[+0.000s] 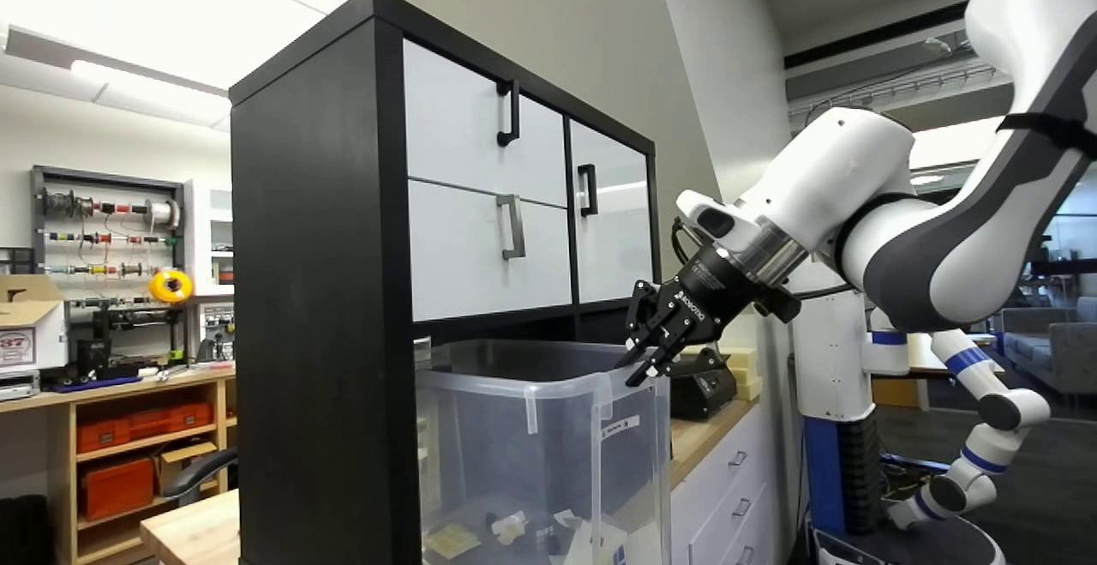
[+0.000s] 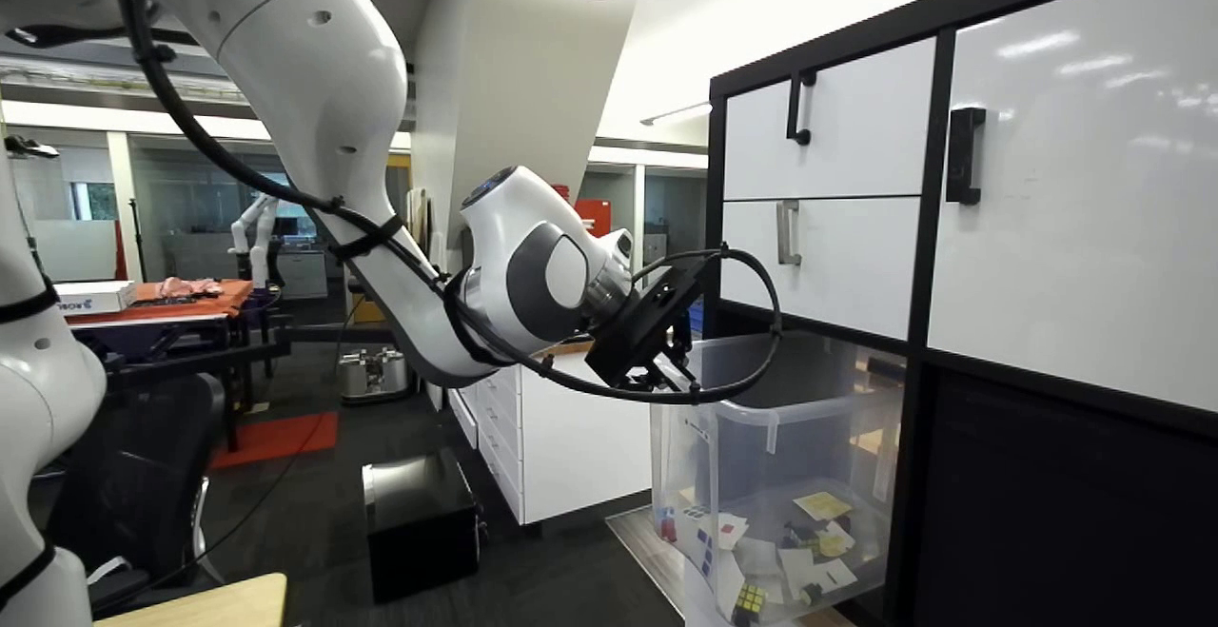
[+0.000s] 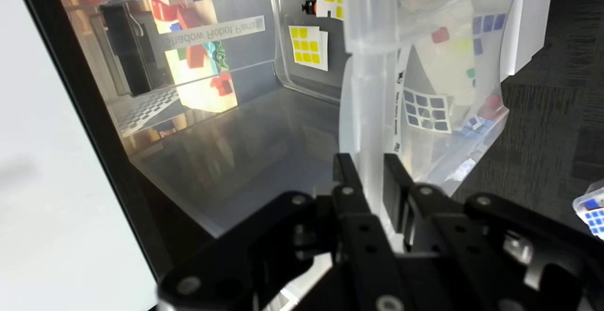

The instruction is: Pull out the storage box

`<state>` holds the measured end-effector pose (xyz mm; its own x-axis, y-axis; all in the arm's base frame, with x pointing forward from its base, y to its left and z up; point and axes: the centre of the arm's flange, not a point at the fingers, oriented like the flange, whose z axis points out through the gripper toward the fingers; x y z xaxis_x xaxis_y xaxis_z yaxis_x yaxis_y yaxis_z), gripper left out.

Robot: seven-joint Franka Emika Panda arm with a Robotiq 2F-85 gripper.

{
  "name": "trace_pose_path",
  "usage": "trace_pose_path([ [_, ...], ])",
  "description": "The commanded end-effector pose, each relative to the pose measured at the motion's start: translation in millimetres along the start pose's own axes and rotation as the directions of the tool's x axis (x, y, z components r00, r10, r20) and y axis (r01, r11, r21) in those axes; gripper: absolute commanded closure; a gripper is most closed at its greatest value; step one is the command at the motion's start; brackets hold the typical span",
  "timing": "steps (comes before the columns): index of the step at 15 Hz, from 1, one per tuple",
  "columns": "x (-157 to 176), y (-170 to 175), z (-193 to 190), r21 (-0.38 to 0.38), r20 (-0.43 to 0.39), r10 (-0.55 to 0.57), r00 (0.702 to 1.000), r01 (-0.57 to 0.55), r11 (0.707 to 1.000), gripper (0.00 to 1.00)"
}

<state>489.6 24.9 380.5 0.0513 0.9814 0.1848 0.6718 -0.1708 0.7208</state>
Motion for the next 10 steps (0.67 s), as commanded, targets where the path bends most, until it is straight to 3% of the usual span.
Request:
trace_pose_path([
  [1,1.0,4.7,-28.2,-0.016,0.028,-0.032,0.999,0.032,0.999,0.5],
  [6,8.0,15.3,-36.9,-0.03,0.026,-0.033,0.999,0.033,0.999,0.19],
  [8,12.5,18.9,-36.2,0.006,0.053,-0.02,0.998,0.02,1.0,0.05],
  [10,16.4,21.1,-32.6,0.072,0.115,0.012,0.993,-0.02,0.997,0.0],
])
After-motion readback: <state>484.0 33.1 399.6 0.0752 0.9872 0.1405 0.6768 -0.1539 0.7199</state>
